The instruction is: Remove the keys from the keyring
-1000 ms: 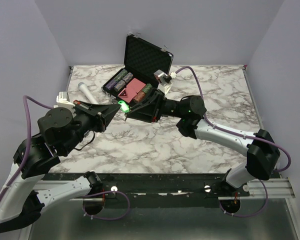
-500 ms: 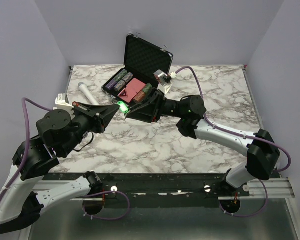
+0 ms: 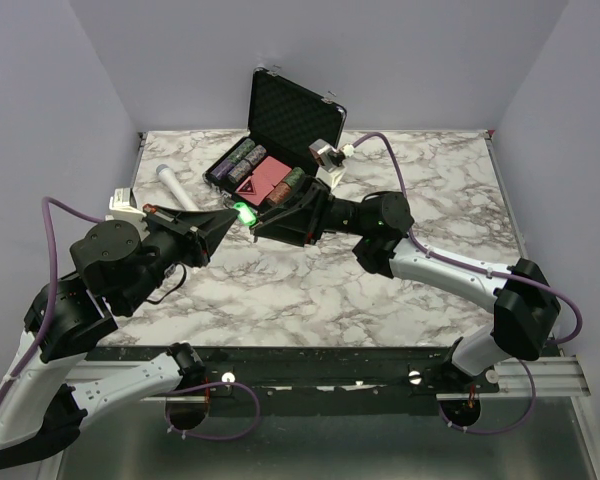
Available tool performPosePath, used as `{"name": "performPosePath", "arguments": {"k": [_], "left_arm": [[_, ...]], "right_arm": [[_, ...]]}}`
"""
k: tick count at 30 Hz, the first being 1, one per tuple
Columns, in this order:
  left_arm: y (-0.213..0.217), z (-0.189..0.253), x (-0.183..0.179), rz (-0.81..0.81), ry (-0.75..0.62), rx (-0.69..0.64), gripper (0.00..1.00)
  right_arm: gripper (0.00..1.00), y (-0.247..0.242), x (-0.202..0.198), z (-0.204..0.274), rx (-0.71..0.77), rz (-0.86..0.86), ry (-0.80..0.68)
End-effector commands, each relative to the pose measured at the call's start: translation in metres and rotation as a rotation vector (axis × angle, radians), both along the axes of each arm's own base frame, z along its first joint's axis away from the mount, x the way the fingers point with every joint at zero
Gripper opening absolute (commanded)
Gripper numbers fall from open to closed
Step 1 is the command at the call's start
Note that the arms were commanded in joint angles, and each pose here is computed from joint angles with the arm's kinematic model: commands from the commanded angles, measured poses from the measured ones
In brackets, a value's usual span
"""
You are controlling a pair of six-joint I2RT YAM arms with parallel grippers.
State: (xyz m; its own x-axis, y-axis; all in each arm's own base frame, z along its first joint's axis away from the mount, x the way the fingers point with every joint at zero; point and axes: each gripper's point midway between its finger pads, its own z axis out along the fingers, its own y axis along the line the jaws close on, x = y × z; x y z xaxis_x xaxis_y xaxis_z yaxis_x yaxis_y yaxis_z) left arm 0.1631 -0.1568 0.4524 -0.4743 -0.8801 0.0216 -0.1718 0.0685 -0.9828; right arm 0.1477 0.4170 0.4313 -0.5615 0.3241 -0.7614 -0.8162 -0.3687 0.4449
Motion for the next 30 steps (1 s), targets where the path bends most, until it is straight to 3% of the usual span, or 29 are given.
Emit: {"name": "performPosePath", "arguments": {"k": [1,11,20,26,30], "left_arm": [[0.0007,-0.0007,0.0001,0.003,0.007,-0.004,0.0],[0.0,-0.0033,0.0004,0.003,0.011,-0.006,0.0],[0.0006,-0.0057,0.0013,0.01,0.014,-0.007,0.0],[-0.0003,-0.0071,0.0025,0.011,0.017,-0.003,0.0],[0.0005,-0.0063,0.0025,0.015,0.014,-0.008,0.0]], "right_arm": [[0.36,-0.0096,-0.0135,0.0189,0.059,0.024,-0.055],[0.35,-0.0107,-0.015,0.0234,0.073,0.033,-0.055],[0.41,-0.0108,-0.0158,0.0232,0.076,0.044,-0.048],[0.35,-0.0105,-0.0152,0.0223,0.075,0.044,-0.041],[0.37,-0.0101,-0.0161,0.0192,0.069,0.049,-0.037]]}}
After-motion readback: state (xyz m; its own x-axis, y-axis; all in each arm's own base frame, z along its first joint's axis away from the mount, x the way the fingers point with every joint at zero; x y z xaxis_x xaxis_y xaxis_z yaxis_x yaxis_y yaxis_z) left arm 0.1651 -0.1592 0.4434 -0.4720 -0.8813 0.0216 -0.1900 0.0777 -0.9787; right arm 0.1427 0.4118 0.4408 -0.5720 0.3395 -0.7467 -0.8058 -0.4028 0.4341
